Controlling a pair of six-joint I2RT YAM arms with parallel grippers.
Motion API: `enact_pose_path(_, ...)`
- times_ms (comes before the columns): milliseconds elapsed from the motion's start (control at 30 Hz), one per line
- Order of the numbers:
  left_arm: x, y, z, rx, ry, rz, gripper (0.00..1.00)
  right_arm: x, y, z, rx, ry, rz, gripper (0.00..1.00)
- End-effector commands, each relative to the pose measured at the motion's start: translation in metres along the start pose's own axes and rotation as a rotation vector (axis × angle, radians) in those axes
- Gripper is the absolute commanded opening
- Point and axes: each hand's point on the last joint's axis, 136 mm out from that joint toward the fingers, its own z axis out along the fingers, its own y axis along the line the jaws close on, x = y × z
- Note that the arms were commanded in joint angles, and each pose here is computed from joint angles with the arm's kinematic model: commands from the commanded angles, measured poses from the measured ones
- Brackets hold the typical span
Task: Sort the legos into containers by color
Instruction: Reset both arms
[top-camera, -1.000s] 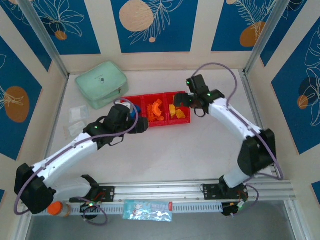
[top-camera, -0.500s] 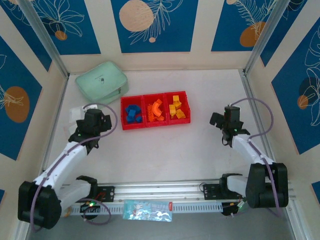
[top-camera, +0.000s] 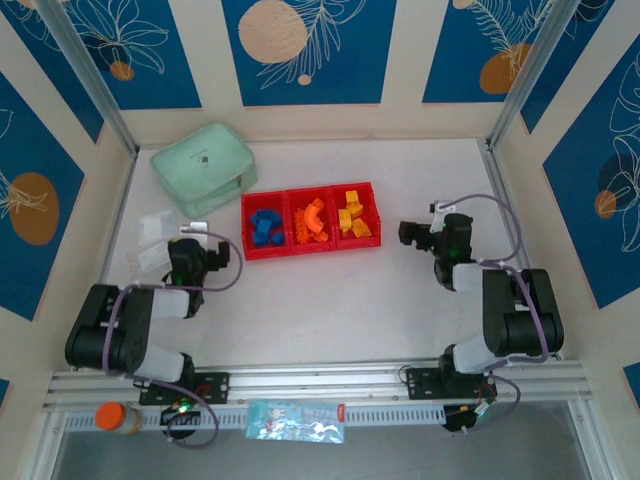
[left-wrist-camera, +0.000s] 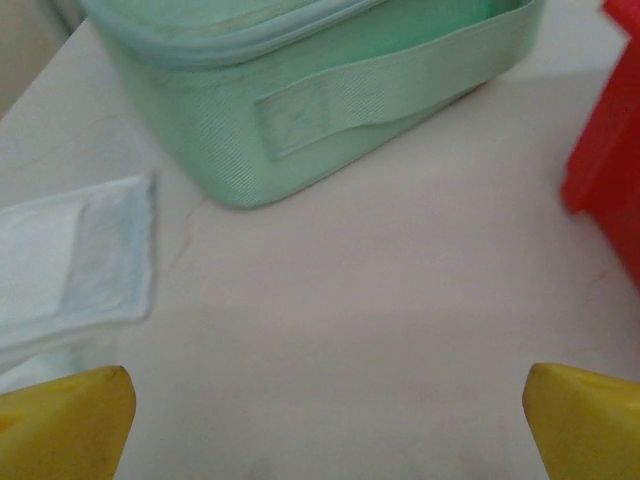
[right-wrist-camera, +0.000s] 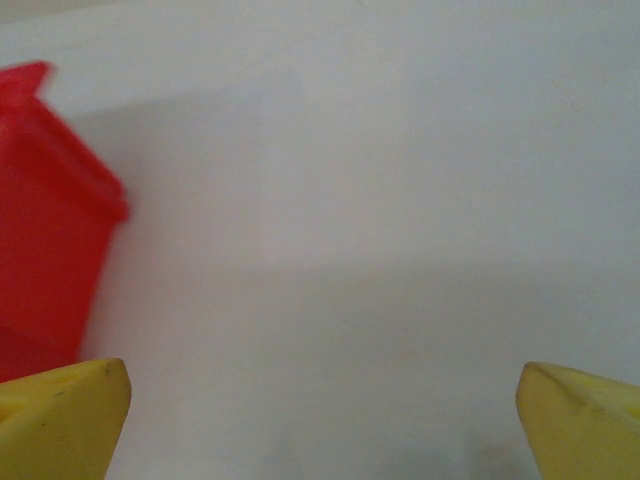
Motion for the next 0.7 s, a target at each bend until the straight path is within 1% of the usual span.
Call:
enact_pose_path(0, -0.034, -0.011, 0.005, 0.07, -0.175, 0.019, 0.99, -0.014, 0.014, -0.001, -0.07, -0.138, -0.075, 0.99)
enact_pose_path(33, -0.034, -0.012, 0.009, 0.07, -0.174, 0.025, 0.99, -0.012, 0.012, -0.001, -0.075, -0.117, -0.06, 0.99)
enact_pose_path(67, -0.032, -0.013, 0.011, 0.078, -0.143, 0.026, 0.99, -0.012, 0.01, -0.001, -0.079, -0.091, -0.048, 0.99)
enact_pose_path(100, -0.03, -0.013, 0.014, 0.075, -0.116, 0.028, 0.99, -0.014, 0.01, 0.0, -0.093, -0.107, -0.038, 0.99)
enact_pose_path(167, -0.031, -0.011, 0.018, 0.064, -0.103, 0.018, 0.99, -0.012, 0.009, 0.0, -0.087, -0.094, -0.039, 0.99)
enact_pose_path(200, -0.03, -0.009, 0.019, 0.062, -0.095, 0.01, 0.99, -0.014, 0.01, -0.001, -0.083, -0.11, -0.045, 0.99)
enact_pose_path(300, -0.031, -0.007, 0.018, 0.052, -0.104, 0.008, 0.99, -0.013, 0.01, 0.0, -0.057, -0.108, -0.061, 0.99)
enact_pose_path(400, -0.031, 0.0, 0.017, 0.013, -0.112, -0.007, 0.99, -0.013, 0.009, -0.001, -0.073, -0.1, -0.047, 0.99)
enact_pose_path(667, -0.031, 0.0, 0.017, 0.014, -0.111, -0.007, 0.99, -0.013, 0.01, 0.001, -0.068, -0.1, -0.055, 0.99)
